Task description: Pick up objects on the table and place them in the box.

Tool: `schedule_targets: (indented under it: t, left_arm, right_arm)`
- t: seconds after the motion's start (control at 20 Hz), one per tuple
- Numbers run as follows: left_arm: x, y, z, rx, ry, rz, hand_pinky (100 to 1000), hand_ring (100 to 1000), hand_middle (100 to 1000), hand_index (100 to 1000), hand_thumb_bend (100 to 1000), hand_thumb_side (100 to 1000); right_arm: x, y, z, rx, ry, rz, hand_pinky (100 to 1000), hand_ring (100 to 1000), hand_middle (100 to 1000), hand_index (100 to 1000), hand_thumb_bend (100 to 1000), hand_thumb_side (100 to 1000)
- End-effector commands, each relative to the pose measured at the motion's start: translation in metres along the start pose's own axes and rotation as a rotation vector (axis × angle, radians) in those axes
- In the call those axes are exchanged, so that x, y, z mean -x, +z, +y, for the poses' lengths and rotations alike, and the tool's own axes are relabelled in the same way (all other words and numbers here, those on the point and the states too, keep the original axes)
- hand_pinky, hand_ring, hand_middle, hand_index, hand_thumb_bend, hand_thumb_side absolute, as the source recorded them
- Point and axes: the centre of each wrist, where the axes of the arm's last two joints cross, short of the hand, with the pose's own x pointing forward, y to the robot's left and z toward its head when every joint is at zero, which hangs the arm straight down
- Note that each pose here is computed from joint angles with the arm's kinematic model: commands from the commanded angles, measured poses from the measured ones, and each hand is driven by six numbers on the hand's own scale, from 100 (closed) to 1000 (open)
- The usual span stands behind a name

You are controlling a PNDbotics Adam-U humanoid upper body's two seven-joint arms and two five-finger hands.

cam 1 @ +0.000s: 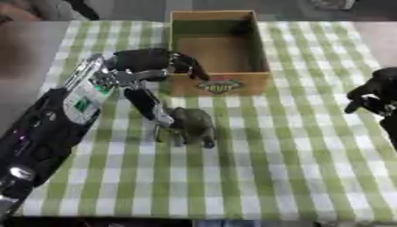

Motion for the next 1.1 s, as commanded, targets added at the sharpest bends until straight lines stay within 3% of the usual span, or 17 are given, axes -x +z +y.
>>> schedule_targets:
  t: [0.05, 0.7, 1.1]
  left_arm:
    - [0.002, 0.000, 0.008, 0.354, -0.265, -0.247, 744, 741, 769, 901, 550, 555]
    - [0.004, -0.007, -0.007, 0.403, -0.275, -0.223, 740, 742, 771, 903, 580, 636]
    - [-0.003, -0.010, -0.009, 0.469, -0.316, -0.227, 753, 758, 783, 914, 678, 702]
  right_arm:
    - [-0.007, -0.003, -0.002, -0.017, 0.012, -0.017, 511, 608, 535, 697, 100, 722]
    - [-0.007, -0.003, -0.001, -0.020, 0.010, -0.017, 512, 608, 535, 697, 100, 720]
    - [-0.007, -0.003, -0.001, -0.019, 0.011, -0.015, 512, 608, 536, 697, 100, 723]
